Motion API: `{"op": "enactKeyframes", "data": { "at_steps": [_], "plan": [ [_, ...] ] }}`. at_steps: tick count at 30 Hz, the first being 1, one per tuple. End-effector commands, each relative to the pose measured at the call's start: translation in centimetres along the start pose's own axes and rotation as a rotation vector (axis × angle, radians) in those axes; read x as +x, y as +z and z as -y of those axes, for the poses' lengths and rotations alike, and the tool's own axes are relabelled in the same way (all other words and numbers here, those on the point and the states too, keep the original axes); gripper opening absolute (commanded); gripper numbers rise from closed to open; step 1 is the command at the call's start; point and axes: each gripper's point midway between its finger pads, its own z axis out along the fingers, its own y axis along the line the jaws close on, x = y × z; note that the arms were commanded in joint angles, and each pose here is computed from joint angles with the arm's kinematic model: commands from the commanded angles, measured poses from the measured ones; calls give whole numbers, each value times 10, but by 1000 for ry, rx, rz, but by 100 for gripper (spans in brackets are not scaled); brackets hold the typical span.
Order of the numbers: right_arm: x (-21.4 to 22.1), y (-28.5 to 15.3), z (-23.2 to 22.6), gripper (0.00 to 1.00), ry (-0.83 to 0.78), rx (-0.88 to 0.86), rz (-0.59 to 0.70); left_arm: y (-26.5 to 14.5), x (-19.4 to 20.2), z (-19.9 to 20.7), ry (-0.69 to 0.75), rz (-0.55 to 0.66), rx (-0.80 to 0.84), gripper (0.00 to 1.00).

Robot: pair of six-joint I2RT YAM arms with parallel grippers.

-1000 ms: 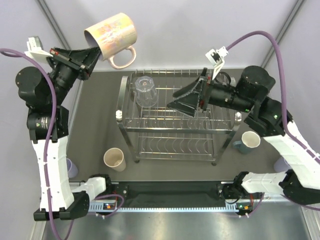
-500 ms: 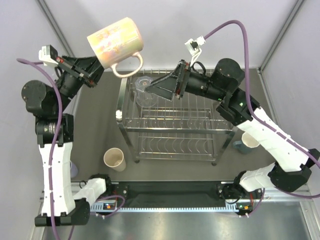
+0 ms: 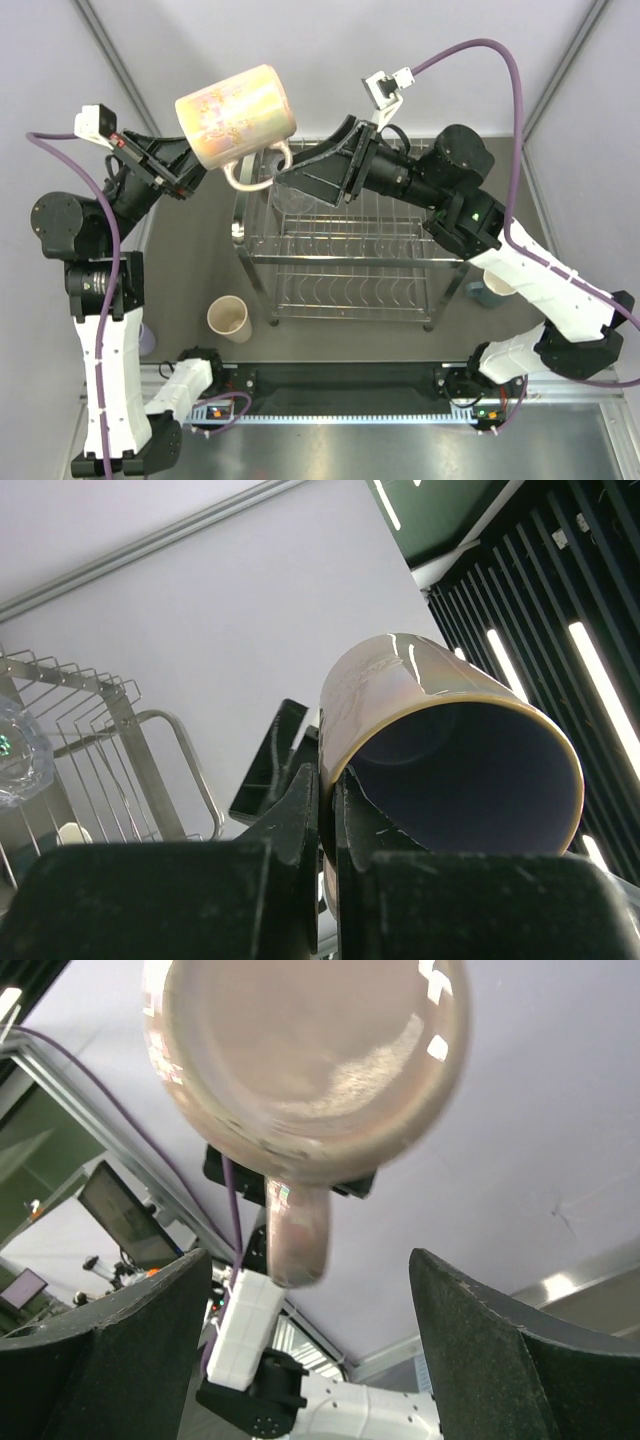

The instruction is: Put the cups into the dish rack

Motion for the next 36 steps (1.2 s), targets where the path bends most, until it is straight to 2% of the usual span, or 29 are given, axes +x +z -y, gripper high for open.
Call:
{"op": "enactKeyframes", "data": {
  "at_steps": [1,5,18,21,24,25,27,28,30,31,34,36],
  "plan": [
    [-23,4,-37,79,-38,-84,83,-1,-1,27,60,14,102,0],
    [-24,9,-30,77,-26,-59,96,2,0,22,62,-14,91,0],
    [-23,41,3,56,21,18,111,7,3,11,59,-67,70,0],
    [-22,46,5,49,26,16,105,7,5,13,59,-78,78,0],
    [-24,47,10,36,31,34,117,8,8,13,50,-98,83,0],
    [-24,47,11,30,33,42,121,8,8,14,52,-98,86,0],
    [-25,47,14,26,36,56,129,7,9,13,51,-104,86,0],
    [-26,48,16,18,36,66,136,6,9,12,52,-103,85,0],
    [-28,47,20,12,40,87,148,6,10,11,48,-106,85,0],
    [-28,47,21,0,36,91,149,6,10,9,45,-107,82,0],
    [-28,44,19,0,4,85,149,5,11,0,38,-108,68,0],
    [-35,35,12,0,-30,88,168,4,11,-4,42,-103,63,16]
  ]
}}
